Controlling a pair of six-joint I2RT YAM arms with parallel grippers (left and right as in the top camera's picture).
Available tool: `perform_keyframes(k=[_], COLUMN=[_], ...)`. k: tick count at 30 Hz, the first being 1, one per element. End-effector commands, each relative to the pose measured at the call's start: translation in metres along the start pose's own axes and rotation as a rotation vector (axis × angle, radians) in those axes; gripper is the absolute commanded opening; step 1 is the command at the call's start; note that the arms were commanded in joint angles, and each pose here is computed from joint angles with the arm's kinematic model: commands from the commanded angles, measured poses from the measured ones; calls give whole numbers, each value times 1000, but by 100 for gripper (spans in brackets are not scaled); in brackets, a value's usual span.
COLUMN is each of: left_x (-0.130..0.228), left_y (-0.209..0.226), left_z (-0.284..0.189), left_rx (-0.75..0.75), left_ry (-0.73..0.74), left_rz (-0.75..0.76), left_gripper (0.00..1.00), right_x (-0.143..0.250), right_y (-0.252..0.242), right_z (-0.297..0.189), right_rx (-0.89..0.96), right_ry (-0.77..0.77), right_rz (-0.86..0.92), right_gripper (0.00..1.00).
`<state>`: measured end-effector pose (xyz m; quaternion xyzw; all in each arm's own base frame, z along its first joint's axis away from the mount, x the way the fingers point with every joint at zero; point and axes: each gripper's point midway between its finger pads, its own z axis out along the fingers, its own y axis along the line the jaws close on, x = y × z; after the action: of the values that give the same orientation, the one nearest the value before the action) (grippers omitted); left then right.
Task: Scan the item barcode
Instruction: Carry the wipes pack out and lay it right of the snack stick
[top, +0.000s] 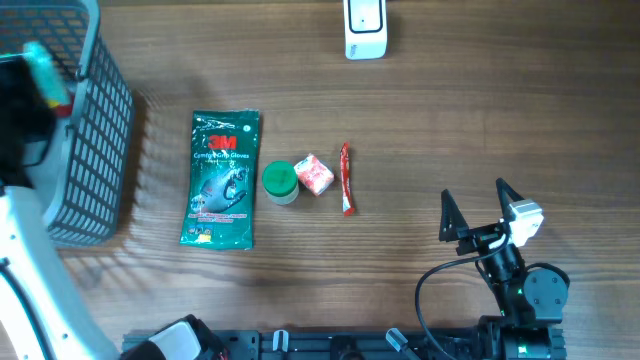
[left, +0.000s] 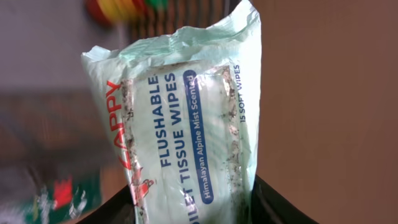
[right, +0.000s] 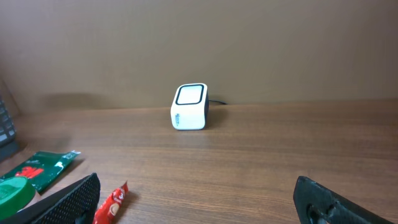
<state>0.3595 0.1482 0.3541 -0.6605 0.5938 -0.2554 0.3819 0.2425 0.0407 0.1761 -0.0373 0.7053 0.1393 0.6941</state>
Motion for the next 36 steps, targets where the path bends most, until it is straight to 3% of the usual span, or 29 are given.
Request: perform_keyframes(k=[1,8,19,24,31,34,36], left_x=[90,242,397,445,477,476,475], left_y=[-20,7,121,194,262,277,279], left_z=[-11,-15,9,25,34,43,47], left_rx=[70,19,-181,-316,-372,-378,-372], left_ry=[210,428,604,677,767,714,701], left_rz=[238,590,1084,1250,1543,1694,1750], left_gripper=[48,47,38,39,39,42,51], right_x=[-1,-1,-1,-1,-1,-1,-1], right_y=[0,0,0,0,0,0,0], right_z=[0,0,0,0,0,0,0], right_rx=[6,6,6,6,6,6,6], right_ry=[-7,-7,-7,-7,-7,-7,-7], right_rz=[9,10,10,10,10,10,10], right_gripper=[100,100,100,100,100,100,100])
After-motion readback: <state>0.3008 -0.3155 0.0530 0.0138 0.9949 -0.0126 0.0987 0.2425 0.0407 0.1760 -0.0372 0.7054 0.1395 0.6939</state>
